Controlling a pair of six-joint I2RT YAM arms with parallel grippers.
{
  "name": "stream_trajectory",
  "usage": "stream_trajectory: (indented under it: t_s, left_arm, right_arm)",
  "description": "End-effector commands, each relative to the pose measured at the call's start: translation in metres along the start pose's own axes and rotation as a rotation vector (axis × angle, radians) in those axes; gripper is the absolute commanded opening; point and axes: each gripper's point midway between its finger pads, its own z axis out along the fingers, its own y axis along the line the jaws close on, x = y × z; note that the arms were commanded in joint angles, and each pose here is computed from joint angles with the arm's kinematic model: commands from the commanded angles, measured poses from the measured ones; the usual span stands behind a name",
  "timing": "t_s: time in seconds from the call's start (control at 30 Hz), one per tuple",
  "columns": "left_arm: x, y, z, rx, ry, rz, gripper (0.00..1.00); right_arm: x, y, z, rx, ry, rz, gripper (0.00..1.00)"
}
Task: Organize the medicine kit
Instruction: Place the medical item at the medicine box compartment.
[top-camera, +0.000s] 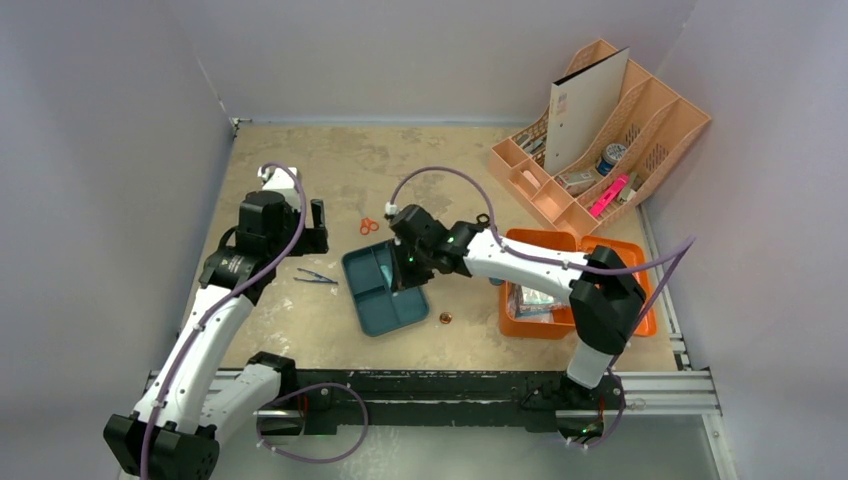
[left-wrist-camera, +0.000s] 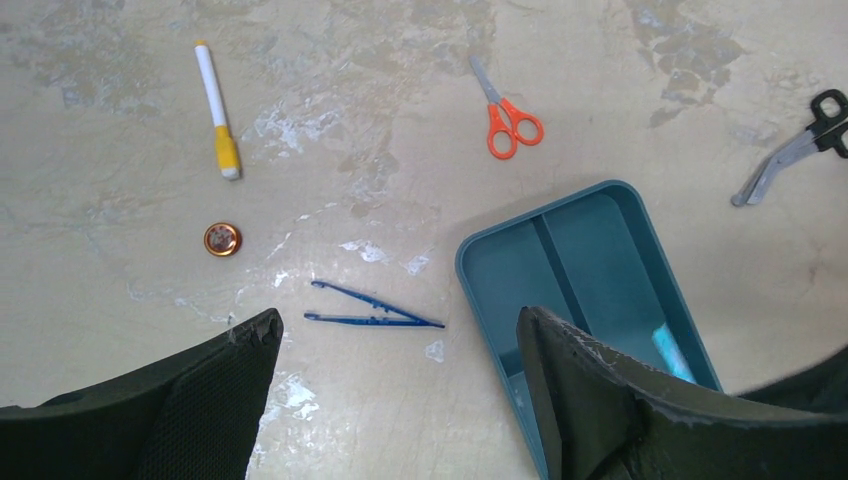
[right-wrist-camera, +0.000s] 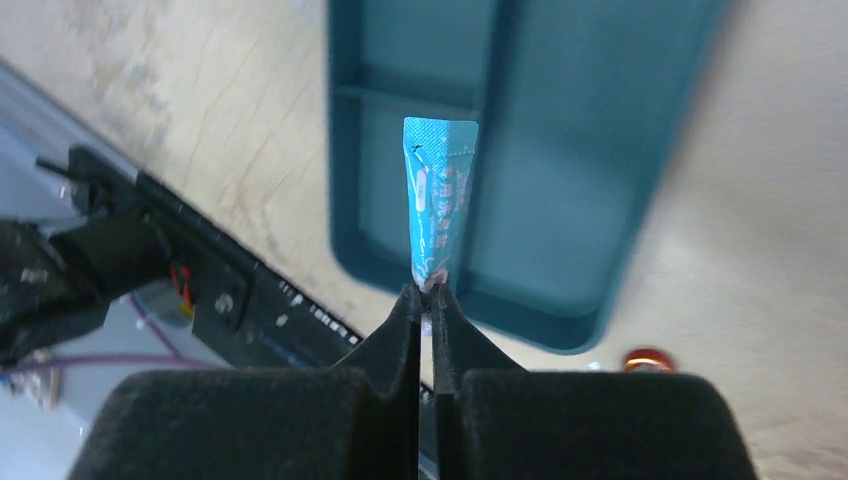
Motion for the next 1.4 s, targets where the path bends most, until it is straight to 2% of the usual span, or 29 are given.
stream_trajectory:
  t_s: [0.0,0.27,0.47,0.63,0.83,1.03,1.23,1.37]
  left_arm:
    - [-0.001,0.009,0.002,-0.052,0.007,-0.009,0.85]
    - [0.002,0.014,0.005,-0.091,0.027,-0.011,0.85]
    - [0.003,0.018,0.006,-0.112,0.032,-0.011,0.85]
    - [0.004,0.017,0.007,-0.11,0.036,-0.011,0.85]
    - [0.004,0.015,0.008,-0.099,0.036,-0.012,0.85]
    - [0.007,0.016,0.011,-0.102,0.049,-0.011,0.85]
    - [0.01,0.017,0.014,-0.117,0.067,-0.01,0.85]
    - [0.014,0.022,0.017,-0.147,0.083,-0.019,0.87]
  right_arm:
    - [0.024,0.037,0.003,-0.144,0.054,-0.084,0.0]
    - [0.053,0.058,0.027,-0.249,0.152,-0.173,0.0]
    - [0.058,0.048,0.042,-0.205,0.179,-0.197,0.03]
    - [0.056,0.037,0.044,-0.141,0.182,-0.208,0.16]
    - [0.051,0.027,0.035,-0.09,0.148,-0.227,0.29]
    - [0.038,0.023,0.013,-0.038,0.081,-0.207,0.32]
    - [0.025,0.033,-0.018,-0.069,-0.002,-0.195,0.33]
    - [0.015,0.034,-0.044,-0.081,-0.087,-0.176,0.39]
